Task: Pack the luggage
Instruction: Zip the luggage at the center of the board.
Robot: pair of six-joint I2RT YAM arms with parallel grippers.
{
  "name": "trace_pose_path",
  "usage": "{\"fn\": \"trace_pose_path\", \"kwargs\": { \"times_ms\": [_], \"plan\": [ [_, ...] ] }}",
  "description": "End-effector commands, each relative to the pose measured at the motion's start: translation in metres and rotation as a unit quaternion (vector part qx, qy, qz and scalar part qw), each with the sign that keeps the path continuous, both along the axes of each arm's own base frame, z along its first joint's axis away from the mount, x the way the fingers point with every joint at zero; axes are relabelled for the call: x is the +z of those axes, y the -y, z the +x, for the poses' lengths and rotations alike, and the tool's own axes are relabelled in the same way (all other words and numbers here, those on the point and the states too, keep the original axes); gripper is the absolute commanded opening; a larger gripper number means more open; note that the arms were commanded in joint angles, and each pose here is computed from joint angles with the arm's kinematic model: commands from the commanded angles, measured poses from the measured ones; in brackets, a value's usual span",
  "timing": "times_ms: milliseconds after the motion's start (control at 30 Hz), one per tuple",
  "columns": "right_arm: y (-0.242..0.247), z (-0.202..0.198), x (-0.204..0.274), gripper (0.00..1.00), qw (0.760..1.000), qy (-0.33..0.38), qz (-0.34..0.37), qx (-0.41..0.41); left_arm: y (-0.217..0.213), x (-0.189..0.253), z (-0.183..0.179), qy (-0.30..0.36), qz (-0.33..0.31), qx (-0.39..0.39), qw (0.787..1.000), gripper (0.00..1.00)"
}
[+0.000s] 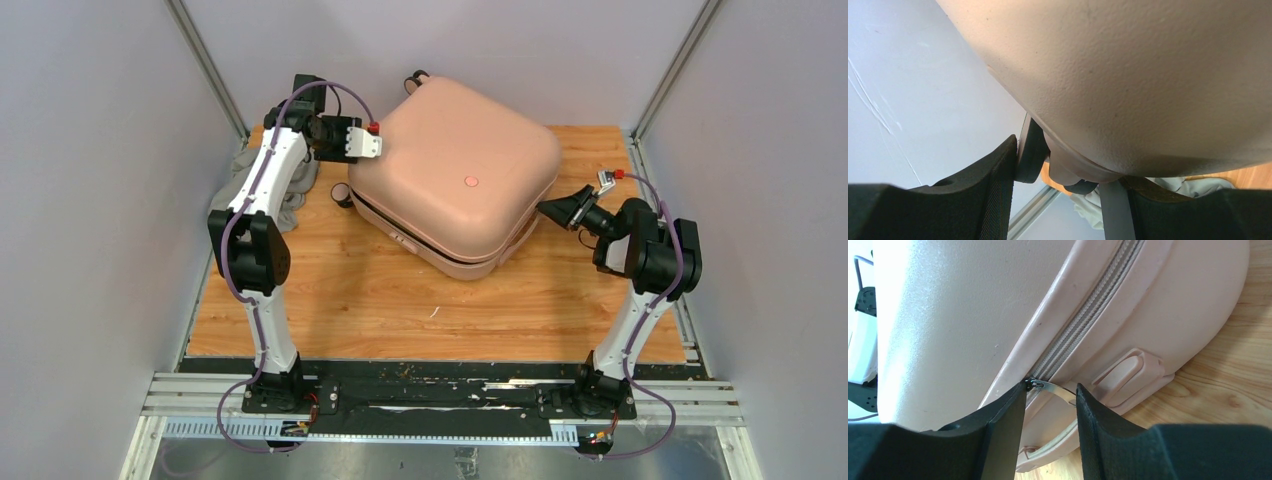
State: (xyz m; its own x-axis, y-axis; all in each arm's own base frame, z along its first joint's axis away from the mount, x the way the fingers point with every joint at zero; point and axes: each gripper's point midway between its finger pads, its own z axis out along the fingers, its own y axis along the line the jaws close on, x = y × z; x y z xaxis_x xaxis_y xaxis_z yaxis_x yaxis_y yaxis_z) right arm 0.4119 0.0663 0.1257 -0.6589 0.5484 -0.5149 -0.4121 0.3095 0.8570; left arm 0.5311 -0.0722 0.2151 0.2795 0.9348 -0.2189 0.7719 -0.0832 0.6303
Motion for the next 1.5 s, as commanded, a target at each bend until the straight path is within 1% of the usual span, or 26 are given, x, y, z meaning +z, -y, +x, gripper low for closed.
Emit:
{"fn": "trace_pose_path", "kwargs": {
  "times_ms": [0, 167, 333, 467, 533, 733, 900, 1233, 1467],
  "plan": [
    [-0.007, -0.007, 0.004, 0.43, 1.0, 0.017, 0.003, 0.018, 0.005, 0.043, 0.011, 0.06, -0.046, 0.025, 0.997, 0.0],
    [-0.01, -0.008, 0.008, 0.38, 1.0, 0.021, 0.008, 0.022, 0.007, 0.039, 0.01, 0.057, -0.04, 0.021, 0.997, 0.0],
    [-0.017, -0.013, 0.005, 0.39, 1.0, 0.014, 0.003, 0.028, 0.01, 0.04, 0.01, 0.058, -0.041, 0.019, 0.997, 0.0],
    [-0.017, -0.016, -0.008, 0.4, 1.0, -0.009, -0.007, 0.018, 0.012, 0.042, 0.009, 0.06, -0.041, 0.017, 0.997, 0.0],
    [-0.016, -0.016, -0.009, 0.39, 1.0, -0.01, -0.016, 0.013, 0.013, 0.042, 0.008, 0.06, -0.041, 0.016, 0.997, 0.0],
    [-0.012, -0.01, -0.003, 0.3, 0.999, 0.001, -0.032, -0.004, 0.012, 0.041, 0.006, 0.06, -0.037, 0.015, 0.997, 0.0],
    [-0.012, -0.009, -0.001, 0.24, 1.0, 0.002, -0.031, -0.004, 0.012, 0.04, 0.005, 0.058, -0.034, 0.014, 0.998, 0.0],
    [-0.014, -0.015, 0.004, 0.01, 1.0, -0.001, -0.015, -0.005, 0.013, 0.041, 0.004, 0.06, -0.035, 0.013, 0.998, 0.0],
    [-0.016, -0.022, 0.008, 0.0, 1.0, 0.0, -0.014, -0.005, 0.015, 0.043, 0.004, 0.06, -0.04, 0.014, 0.997, 0.0]
  ]
}}
